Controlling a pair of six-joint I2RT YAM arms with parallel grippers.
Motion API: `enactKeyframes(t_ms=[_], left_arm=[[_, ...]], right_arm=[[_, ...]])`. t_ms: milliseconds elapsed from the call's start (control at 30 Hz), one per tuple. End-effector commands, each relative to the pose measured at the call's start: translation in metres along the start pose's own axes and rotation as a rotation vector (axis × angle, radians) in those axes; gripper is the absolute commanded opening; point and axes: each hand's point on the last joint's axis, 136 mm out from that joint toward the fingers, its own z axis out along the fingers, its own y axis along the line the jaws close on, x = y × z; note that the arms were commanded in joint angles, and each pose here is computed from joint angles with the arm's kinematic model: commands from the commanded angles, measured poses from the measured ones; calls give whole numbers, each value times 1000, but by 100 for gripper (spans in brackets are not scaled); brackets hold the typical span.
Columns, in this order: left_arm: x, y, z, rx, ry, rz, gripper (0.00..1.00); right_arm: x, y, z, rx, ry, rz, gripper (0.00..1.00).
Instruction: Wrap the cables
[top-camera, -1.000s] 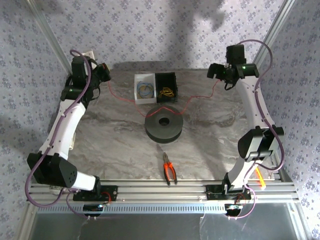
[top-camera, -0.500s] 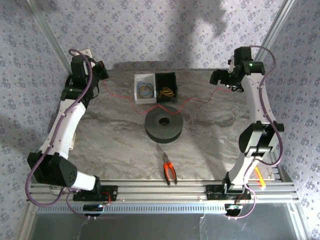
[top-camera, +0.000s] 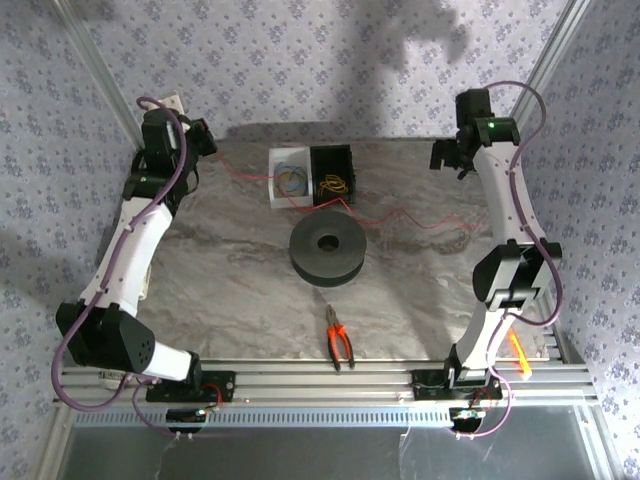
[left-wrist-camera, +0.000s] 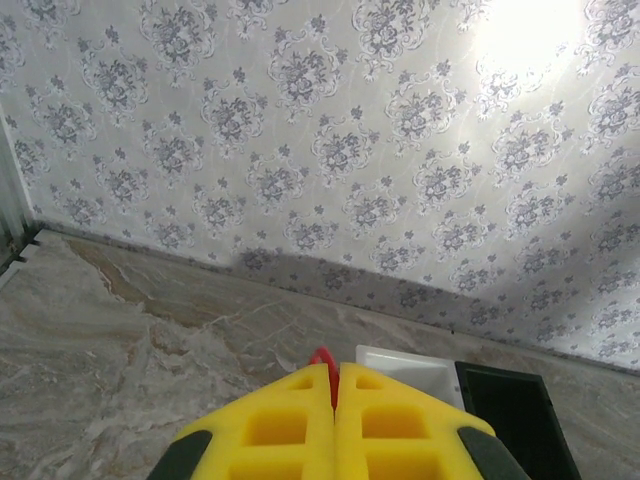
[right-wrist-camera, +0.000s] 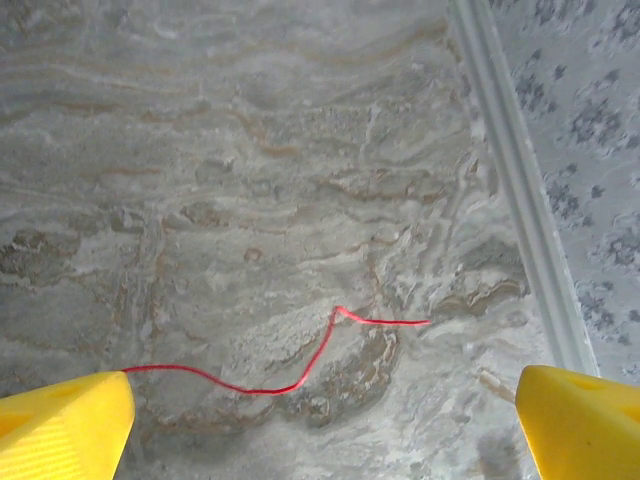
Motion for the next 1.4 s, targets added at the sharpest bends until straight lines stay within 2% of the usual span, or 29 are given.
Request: enactKeyframes(t_ms=[0,133,233,300,467,633,733,900,1100,1367], left_arm=[[-11,-11,2,43,-44,-8,0],[-8,-17,4,73,-41,-32,0],[-4,-20,7,94,-35,-47,0],[-1,-23,10,111,-23,-54,0],[6,-31,15,157,3,-77,0],[8,-34,16,174,14,-86,0],[8,-35,15,181,12,-88,0],[5,-37,13,191,8,-93,0],[3,-41,8,210,11,-100,0],[2,-41,3,213,6,-112,0]], right_arm=[[-24,38,-49,-149,-155,-122,100],[-9,134,-87,-455,-278,-393,100],[2,207,-122,-715,-395,-515,100],[7,249,-141,-839,-467,-587,99],[20,351,-173,-1093,-590,-732,95],[40,432,-174,-1266,-654,-870,91],[48,460,-167,-1323,-661,-896,89],[50,492,-146,-1313,-642,-896,87],[48,507,-118,-1279,-623,-834,81],[49,517,-103,-1265,-615,-806,65]])
